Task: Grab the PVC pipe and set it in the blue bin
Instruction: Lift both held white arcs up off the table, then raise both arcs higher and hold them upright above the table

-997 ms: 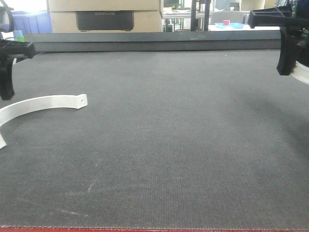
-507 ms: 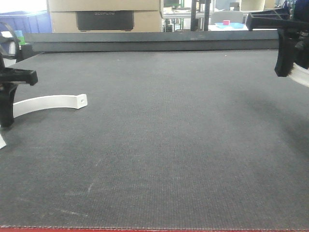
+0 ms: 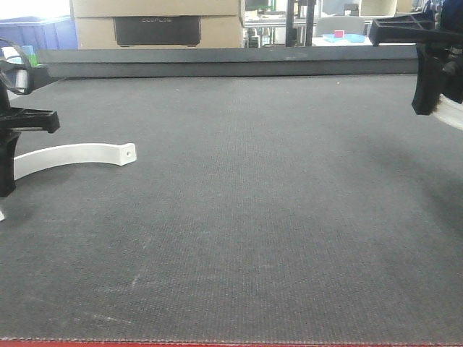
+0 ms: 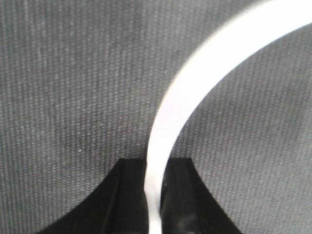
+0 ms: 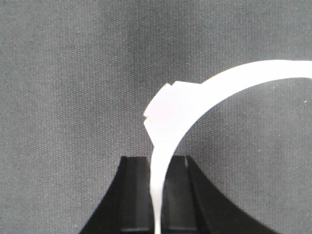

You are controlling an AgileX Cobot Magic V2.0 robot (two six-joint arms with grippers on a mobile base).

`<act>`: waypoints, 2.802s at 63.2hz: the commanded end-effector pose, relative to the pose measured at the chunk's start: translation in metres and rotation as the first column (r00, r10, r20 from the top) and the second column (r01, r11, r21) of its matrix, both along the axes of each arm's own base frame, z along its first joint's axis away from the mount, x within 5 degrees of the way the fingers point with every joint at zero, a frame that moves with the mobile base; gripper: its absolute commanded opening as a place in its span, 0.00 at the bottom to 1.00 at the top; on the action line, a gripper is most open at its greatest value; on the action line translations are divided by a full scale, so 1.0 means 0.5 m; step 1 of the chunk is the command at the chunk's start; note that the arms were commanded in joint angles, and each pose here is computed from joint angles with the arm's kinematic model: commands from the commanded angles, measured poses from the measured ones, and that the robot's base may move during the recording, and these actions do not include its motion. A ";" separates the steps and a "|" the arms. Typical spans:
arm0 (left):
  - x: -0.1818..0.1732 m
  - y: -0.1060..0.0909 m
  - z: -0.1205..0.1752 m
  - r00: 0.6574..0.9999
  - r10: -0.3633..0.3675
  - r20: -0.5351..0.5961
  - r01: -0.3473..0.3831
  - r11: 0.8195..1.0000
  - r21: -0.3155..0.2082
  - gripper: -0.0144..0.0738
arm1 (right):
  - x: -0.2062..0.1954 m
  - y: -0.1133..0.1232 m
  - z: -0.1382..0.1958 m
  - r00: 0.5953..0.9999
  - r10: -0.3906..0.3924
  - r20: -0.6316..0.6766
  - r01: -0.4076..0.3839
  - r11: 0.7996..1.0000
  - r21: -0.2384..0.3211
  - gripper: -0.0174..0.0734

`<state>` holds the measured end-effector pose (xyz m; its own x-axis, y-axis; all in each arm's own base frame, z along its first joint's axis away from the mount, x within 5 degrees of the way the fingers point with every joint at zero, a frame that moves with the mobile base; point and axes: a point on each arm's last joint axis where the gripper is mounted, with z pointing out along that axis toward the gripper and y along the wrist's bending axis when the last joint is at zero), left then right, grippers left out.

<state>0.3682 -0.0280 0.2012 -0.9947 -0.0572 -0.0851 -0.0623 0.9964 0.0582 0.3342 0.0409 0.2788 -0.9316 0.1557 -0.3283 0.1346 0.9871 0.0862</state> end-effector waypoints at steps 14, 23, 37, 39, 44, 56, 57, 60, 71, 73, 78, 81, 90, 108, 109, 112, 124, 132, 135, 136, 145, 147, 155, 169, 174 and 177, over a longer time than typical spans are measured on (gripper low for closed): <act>-0.023 -0.002 0.054 1.000 0.014 0.003 -0.014 1.000 -0.024 0.04 | -0.030 -0.006 0.056 0.998 0.010 0.068 -0.010 1.000 -0.008 0.01; -0.050 -0.001 0.129 0.995 0.018 0.103 -0.013 0.999 -0.047 0.04 | -0.059 -0.009 0.102 0.990 0.010 0.140 -0.010 1.000 0.000 0.01; -0.117 0.004 0.248 0.964 0.022 0.263 -0.005 0.998 -0.066 0.04 | -0.102 -0.016 0.167 0.963 0.011 0.269 -0.012 1.000 0.003 0.01; -0.126 0.005 0.263 0.958 0.023 0.286 -0.003 0.998 -0.069 0.04 | -0.108 -0.017 0.177 0.957 0.011 0.290 -0.013 1.000 0.004 0.01; -0.150 0.008 0.301 0.934 0.024 0.358 0.003 0.997 -0.076 0.04 | -0.122 -0.019 0.198 0.940 0.024 0.342 -0.025 1.000 0.000 0.01; -0.197 0.011 0.396 0.779 0.030 0.626 0.039 0.995 -0.096 0.04 | -0.150 -0.023 0.240 0.888 0.057 0.457 -0.051 0.998 -0.024 0.01; -0.200 0.011 0.403 0.760 0.031 0.649 0.043 0.994 -0.098 0.04 | -0.151 -0.024 0.243 0.884 0.058 0.465 -0.050 0.998 -0.028 0.01; -0.215 0.013 0.425 0.704 0.035 0.709 0.053 0.993 -0.101 0.04 | -0.157 -0.027 0.250 0.869 0.063 0.490 -0.048 0.998 -0.043 0.01; -0.270 0.009 0.470 0.504 0.040 0.863 0.102 0.989 -0.105 0.04 | -0.197 -0.038 0.266 0.764 0.093 0.639 -0.041 0.995 -0.095 0.01; -0.279 0.008 0.473 0.472 0.040 0.881 0.111 0.988 -0.105 0.04 | -0.206 -0.039 0.265 0.738 0.097 0.668 -0.042 0.994 -0.098 0.01; -0.304 0.006 0.471 0.387 0.044 0.921 0.134 0.986 -0.104 0.04 | -0.232 -0.040 0.260 0.666 0.102 0.739 -0.048 0.994 -0.094 0.01; -0.318 0.008 0.465 0.345 0.048 0.937 0.141 0.985 -0.102 0.04 | -0.247 -0.041 0.258 0.621 0.103 0.777 -0.051 0.995 -0.091 0.01; -0.360 0.012 0.438 0.239 0.058 0.969 0.158 0.983 -0.098 0.04 | -0.302 -0.045 0.245 0.509 0.114 0.853 -0.056 0.993 -0.099 0.01; -0.414 0.019 0.363 0.176 0.016 0.984 0.165 0.985 -0.045 0.04 | -0.364 -0.055 0.205 0.508 0.138 0.850 -0.050 0.990 -0.131 0.01; -0.415 0.019 0.359 0.177 0.016 0.984 0.165 0.985 -0.045 0.04 | -0.366 -0.055 0.206 0.505 0.138 0.852 -0.050 0.990 -0.131 0.01; -0.416 0.019 0.357 0.168 0.012 0.986 0.167 0.985 -0.041 0.04 | -0.368 -0.055 0.210 0.485 0.137 0.864 -0.050 0.990 -0.129 0.01; -0.416 0.019 0.366 0.122 0.017 0.992 0.173 0.984 -0.038 0.04 | -0.368 -0.053 0.225 0.412 0.137 0.901 -0.054 0.991 -0.126 0.01; -0.419 0.019 0.369 0.107 0.019 0.994 0.174 0.984 -0.037 0.04 | -0.367 -0.051 0.235 0.360 0.136 0.923 -0.057 0.991 -0.124 0.01; -0.427 0.020 0.375 0.085 0.021 0.996 0.175 0.984 -0.036 0.04 | -0.367 -0.050 0.239 0.339 0.135 0.931 -0.058 0.991 -0.123 0.01; -0.429 0.020 0.378 0.076 0.022 0.997 0.176 0.984 -0.036 0.04 | -0.369 -0.050 0.241 0.334 0.133 0.933 -0.059 0.991 -0.121 0.01; -0.458 0.022 0.397 -0.036 0.035 0.999 0.186 0.982 -0.028 0.04 | -0.386 -0.051 0.250 0.309 0.088 0.947 -0.064 0.995 -0.071 0.01; -0.464 0.023 0.397 -0.054 0.037 0.998 0.188 0.982 -0.027 0.04 | -0.387 -0.051 0.250 0.308 0.084 0.948 -0.065 0.996 -0.067 0.01; -0.485 0.026 0.388 -0.048 0.037 0.998 0.185 0.982 -0.027 0.04 | -0.390 -0.051 0.251 0.304 0.083 0.949 -0.065 0.996 -0.066 0.01; -0.491 0.026 0.392 -0.066 0.039 0.997 0.187 0.982 -0.026 0.04 | -0.390 -0.051 0.251 0.304 0.083 0.949 -0.065 0.996 -0.066 0.01; -0.491 0.026 0.392 -0.066 0.039 0.997 0.187 0.982 -0.026 0.04 | -0.390 -0.051 0.251 0.304 0.083 0.949 -0.065 0.996 -0.066 0.01; -0.491 0.026 0.392 -0.066 0.039 0.997 0.187 0.982 -0.026 0.04 | -0.390 -0.051 0.251 0.304 0.083 0.949 -0.065 0.996 -0.066 0.01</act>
